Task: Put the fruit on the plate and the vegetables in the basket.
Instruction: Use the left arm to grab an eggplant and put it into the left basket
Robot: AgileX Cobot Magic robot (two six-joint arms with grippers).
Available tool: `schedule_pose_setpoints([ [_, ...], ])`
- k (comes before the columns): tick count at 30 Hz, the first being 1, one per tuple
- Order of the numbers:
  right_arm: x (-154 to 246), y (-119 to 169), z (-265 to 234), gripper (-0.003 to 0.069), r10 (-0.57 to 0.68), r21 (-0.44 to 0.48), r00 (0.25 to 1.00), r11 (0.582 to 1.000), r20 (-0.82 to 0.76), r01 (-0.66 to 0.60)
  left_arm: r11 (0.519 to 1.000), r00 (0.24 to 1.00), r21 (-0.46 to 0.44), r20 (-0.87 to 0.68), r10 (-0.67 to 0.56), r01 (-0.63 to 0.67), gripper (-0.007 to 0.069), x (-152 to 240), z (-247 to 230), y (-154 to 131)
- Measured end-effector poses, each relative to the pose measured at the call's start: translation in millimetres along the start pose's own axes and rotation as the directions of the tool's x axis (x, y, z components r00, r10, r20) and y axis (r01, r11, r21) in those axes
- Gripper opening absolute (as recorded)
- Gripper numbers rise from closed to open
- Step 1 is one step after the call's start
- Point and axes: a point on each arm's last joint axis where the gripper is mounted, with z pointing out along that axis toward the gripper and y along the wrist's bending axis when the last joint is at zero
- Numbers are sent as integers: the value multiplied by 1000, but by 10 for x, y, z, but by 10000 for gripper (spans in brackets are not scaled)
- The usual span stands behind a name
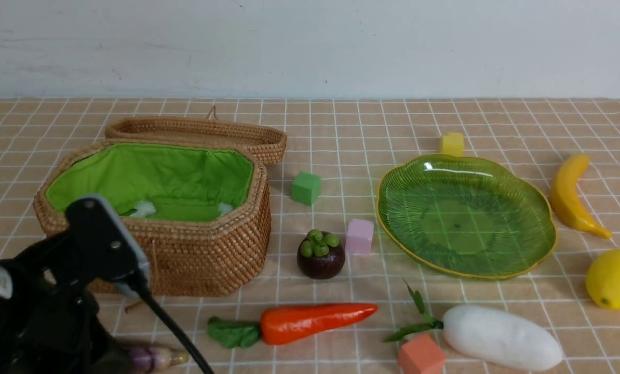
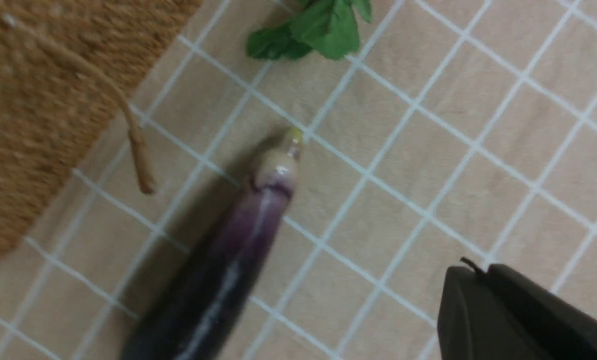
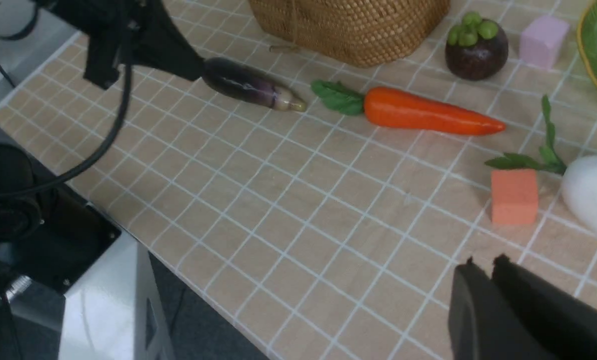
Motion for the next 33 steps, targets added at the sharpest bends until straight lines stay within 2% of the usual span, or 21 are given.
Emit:
schedule_pose_setpoints([
  [2,-9,9,-13,67,-39,0,999,999,-1,39,999,998,-23,-41,48,-49,134,-27,114,84],
  [5,-1,7,-17,70,-75,5,997,997,-12,75,993,985,-39,-132,108,-114,311,-5,260,173],
  [6,-1,6,-17,70,-77,5,997,997,-13,77,993,985,-37,-135,108,-114,323,-5,270,175],
  [7,1,2,-17,70,-83,10,996,996,-15,84,990,977,-38,-170,128,-136,406,5,334,207],
  [9,2,-1,-17,70,-87,12,996,996,-17,88,984,964,-48,-211,160,-174,509,11,431,264],
  [12,3,-1,-17,70,-88,13,996,996,-17,88,975,953,-61,-235,192,-212,594,-4,575,333],
  [17,3,-1,-17,76,-88,13,996,996,-18,88,958,930,-71,-269,250,-278,587,-17,792,423],
  [25,3,-1,-17,80,-88,13,996,996,-18,88,941,862,31,-391,322,-338,491,89,1258,488],
  [28,2,-2,-16,82,-87,13,996,996,-18,88,937,847,53,-414,334,-344,436,107,1314,497],
  [30,2,-2,-16,84,-88,13,996,996,-18,88,935,841,57,-420,341,-351,349,106,1321,504],
  [33,2,-2,-16,87,-88,13,996,996,-18,88,928,832,52,-427,355,-369,337,108,1313,517],
])
